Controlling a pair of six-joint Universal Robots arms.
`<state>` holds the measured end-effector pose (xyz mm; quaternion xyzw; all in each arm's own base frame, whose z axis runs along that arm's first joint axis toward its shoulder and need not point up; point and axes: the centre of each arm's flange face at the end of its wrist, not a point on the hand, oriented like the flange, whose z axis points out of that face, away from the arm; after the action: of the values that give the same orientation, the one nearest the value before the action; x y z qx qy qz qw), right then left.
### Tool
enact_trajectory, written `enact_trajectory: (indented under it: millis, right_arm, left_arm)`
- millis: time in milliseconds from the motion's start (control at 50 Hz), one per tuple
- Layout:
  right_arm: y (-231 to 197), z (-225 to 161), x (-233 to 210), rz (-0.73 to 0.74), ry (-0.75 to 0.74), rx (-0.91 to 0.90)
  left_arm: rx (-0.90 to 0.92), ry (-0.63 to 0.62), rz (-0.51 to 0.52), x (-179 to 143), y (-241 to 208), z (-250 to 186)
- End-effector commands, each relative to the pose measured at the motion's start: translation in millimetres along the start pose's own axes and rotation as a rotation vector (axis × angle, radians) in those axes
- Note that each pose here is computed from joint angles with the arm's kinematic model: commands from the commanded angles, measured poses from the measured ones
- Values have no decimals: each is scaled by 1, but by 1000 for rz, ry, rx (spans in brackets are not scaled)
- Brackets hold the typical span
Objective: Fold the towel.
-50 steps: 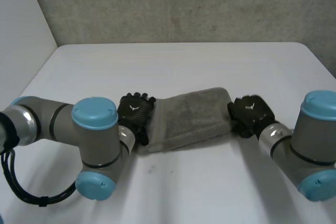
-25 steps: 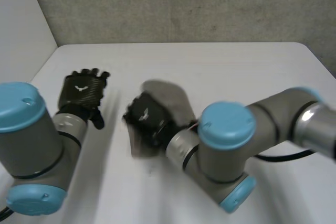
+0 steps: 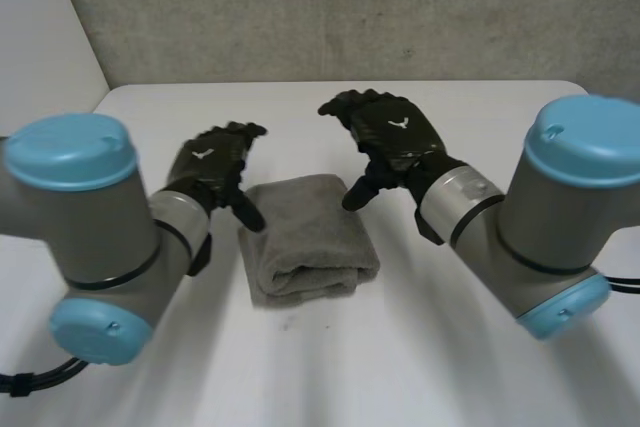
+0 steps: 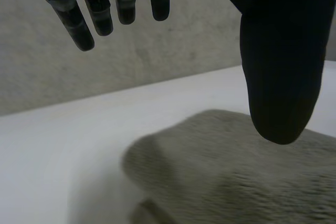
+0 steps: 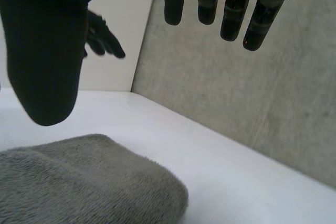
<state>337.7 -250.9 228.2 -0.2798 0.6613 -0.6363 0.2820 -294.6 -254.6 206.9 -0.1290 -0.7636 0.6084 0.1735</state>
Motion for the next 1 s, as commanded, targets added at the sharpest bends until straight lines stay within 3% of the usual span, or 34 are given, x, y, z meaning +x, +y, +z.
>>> enact_trajectory:
  millis: [20,120,320,440,520,560,600,620,660,760,880,1000]
  right_arm:
    - [19,7,12,90,15,-176]
    - [41,17,14,68,-1,-283]
    - [92,42,21,-150,-34,-399]
    - [88,43,19,-217,-46,-388]
    - [41,37,17,-224,-20,-294]
    - [19,32,20,-205,3,-247]
    - [-29,19,26,-144,69,-138]
    - [-29,19,26,-143,70,-138]
    - [-52,11,34,-114,119,-87]
    - [-121,-31,56,-96,315,68]
    - [-149,-68,52,-119,404,135]
    - [-164,-102,41,-169,435,171]
  left_arm:
    - [-126,45,-6,27,36,19]
    - [-160,-14,13,21,53,25]
    - [-208,-82,56,11,71,24]
    - [-217,-76,130,11,72,20]
    - [-181,-66,162,14,56,18]
    - [-111,-59,155,17,26,10]
    - [-61,-56,145,18,5,4]
    - [-61,-56,145,18,5,4]
    - [50,-53,116,20,-43,-12]
    - [180,-63,81,14,-104,-46]
    - [246,-70,68,-4,-159,-85]
    - [218,3,74,-11,-170,-103]
